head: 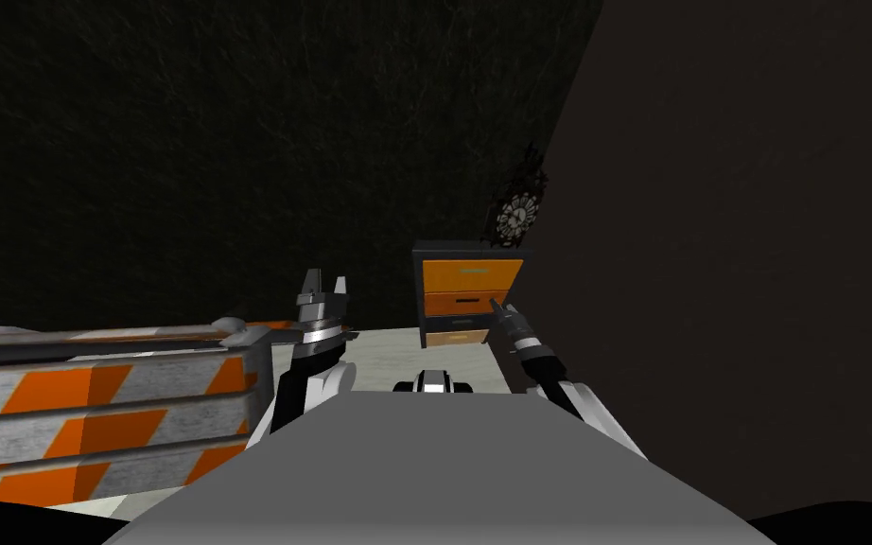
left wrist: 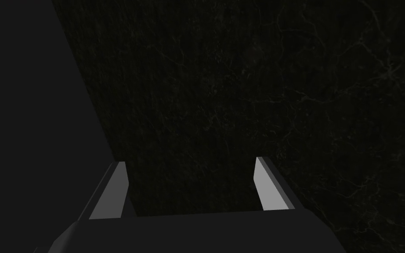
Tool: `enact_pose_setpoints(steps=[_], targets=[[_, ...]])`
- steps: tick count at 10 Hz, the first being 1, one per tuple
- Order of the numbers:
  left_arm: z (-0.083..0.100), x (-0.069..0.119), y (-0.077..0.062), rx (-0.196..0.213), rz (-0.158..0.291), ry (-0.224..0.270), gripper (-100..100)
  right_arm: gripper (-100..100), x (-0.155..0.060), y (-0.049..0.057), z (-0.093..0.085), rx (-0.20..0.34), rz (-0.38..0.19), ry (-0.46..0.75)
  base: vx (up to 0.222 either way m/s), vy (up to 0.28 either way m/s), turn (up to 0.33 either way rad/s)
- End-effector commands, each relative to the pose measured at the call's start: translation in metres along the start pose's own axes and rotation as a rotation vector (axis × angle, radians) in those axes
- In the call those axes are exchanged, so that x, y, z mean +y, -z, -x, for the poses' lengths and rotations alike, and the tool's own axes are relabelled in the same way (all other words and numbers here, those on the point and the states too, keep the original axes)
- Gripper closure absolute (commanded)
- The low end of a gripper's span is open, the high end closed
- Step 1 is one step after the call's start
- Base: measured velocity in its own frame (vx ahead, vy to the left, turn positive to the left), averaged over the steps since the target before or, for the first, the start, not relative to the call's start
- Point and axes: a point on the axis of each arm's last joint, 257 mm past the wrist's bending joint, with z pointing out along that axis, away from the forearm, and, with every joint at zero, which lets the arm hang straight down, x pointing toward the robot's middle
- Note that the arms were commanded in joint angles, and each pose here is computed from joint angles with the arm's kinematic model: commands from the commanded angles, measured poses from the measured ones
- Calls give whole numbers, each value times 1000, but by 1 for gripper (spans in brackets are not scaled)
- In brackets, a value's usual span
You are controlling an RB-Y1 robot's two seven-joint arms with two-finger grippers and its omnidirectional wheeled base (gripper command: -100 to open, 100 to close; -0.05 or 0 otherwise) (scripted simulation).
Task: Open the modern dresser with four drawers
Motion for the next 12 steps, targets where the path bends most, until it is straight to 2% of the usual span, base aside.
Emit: enact_pose_setpoints(steps=[1, 2, 3, 4, 5, 6, 8, 9, 10, 12], targets=[[0, 0, 0, 0, 0, 0, 0, -100, -14, 3, -6, 31, -47, 124, 13, 38, 46], [0, 0, 0, 0, 0, 0, 0, -100, -25, 5, -10, 55, -80, 213, 13, 38, 84], [0, 0, 0, 0, 0, 0, 0, -100, -25, 5, -10, 55, -80, 219, 13, 30, 61], [0, 0, 0, 0, 0, 0, 0, -100, -35, 9, -13, 78, -110, 312, 18, 39, 111], [0, 0, 0, 0, 0, 0, 0, -100, -36, 9, -13, 78, -113, 315, 19, 30, 56], [0, 0, 0, 0, 0, 0, 0, -100, -47, 12, -15, 101, -143, 411, 24, 34, 104], [0, 0, 0, 0, 0, 0, 0, -100, -58, 16, -16, 124, -175, 506, 32, 45, 135], [0, 0, 0, 0, 0, 0, 0, -100, -68, 20, -16, 145, -198, 590, 21, 29, 101], [0, 0, 0, 0, 0, 0, 0, -100, -69, 20, -16, 146, -203, 601, 20, 20, 65], [0, 0, 0, 0, 0, 0, 0, -100, -87, 28, -14, 188, -245, 765, 32, 26, 169]])
